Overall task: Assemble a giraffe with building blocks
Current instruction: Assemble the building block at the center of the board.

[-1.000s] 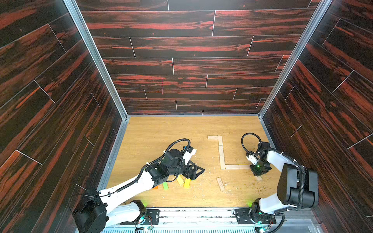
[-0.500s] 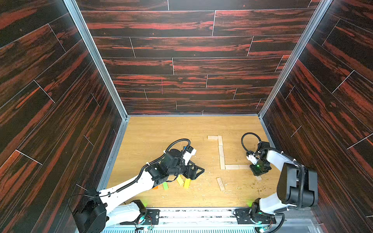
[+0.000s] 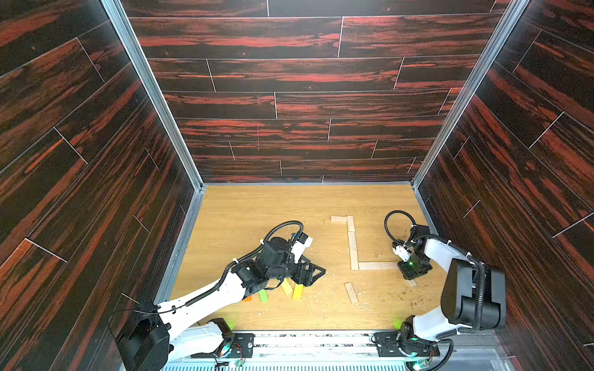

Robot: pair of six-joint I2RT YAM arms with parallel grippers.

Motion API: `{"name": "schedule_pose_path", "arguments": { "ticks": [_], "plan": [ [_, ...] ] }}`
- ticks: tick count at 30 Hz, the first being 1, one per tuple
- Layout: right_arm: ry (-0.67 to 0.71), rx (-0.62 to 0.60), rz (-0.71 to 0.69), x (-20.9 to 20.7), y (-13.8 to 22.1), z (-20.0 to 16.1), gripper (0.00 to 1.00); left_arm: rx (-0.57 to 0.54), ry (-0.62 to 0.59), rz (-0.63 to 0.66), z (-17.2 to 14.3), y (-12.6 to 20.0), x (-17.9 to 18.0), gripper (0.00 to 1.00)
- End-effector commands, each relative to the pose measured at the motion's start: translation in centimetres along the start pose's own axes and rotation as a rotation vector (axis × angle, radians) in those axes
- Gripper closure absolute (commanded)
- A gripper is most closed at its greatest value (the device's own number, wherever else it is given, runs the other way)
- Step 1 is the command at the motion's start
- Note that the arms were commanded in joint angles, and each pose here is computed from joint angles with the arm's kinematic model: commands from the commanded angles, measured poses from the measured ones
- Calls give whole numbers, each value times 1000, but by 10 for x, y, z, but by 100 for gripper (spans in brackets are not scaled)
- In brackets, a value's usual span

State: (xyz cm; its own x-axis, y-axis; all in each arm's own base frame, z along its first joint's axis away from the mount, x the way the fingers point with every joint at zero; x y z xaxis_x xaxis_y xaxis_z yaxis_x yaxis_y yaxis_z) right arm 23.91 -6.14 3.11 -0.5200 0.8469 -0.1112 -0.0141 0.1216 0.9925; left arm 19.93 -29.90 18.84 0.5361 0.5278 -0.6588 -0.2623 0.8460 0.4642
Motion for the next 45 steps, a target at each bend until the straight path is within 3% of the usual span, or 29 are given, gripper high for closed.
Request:
{"name": "schedule_pose_path", "arguments": {
  "ticks": [1,8,10,11,17,19,21,25,29,35,39,45],
  "plan": [
    [3,2,31,4,1,3,65,-28,-36,-20,8,7,-11,12],
    [-13,-34,9,-2,20,9,56,-25,-35,-20,8,7,-10,12],
    [-32,-62,-3,-5,32,15,42,-24,-34,-17,7,6,-9,12],
    [-46,-79,-7,-6,40,18,37,-23,-33,-17,7,6,-9,12],
    [-114,-129,-109,-21,95,29,35,-14,-24,-4,7,3,-7,11],
    [-144,-164,-151,-23,122,40,28,-10,-19,5,7,2,-5,11],
    [-158,-203,-200,-20,149,57,27,-3,-16,4,8,0,-5,11],
    [-207,-297,-313,5,208,100,27,35,-12,14,6,-4,-5,11],
    [-271,-349,-354,55,238,128,28,24,3,60,8,0,1,12],
    [-441,-374,-289,131,219,103,31,-9,27,149,12,11,11,12],
    [-545,-336,-170,170,179,63,33,-28,52,203,10,18,20,12],
    [-547,-283,-113,208,117,24,34,-83,96,246,12,30,25,12]
  ]
}}
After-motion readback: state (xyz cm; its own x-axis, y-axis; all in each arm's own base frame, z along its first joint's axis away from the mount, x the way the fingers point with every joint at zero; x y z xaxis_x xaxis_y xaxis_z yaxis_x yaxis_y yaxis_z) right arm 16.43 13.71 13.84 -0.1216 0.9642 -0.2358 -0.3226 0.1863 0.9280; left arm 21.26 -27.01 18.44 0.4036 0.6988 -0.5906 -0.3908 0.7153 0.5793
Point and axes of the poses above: each gripper's point midway between its finger pads, its own y axis back along the fingers, its own x axis along the line the jaws close on, z = x × y, the point moved 1 cm from there along y, back along the fingers, and after that the axes turned 10 degrees about y, right-handed, at the moved point
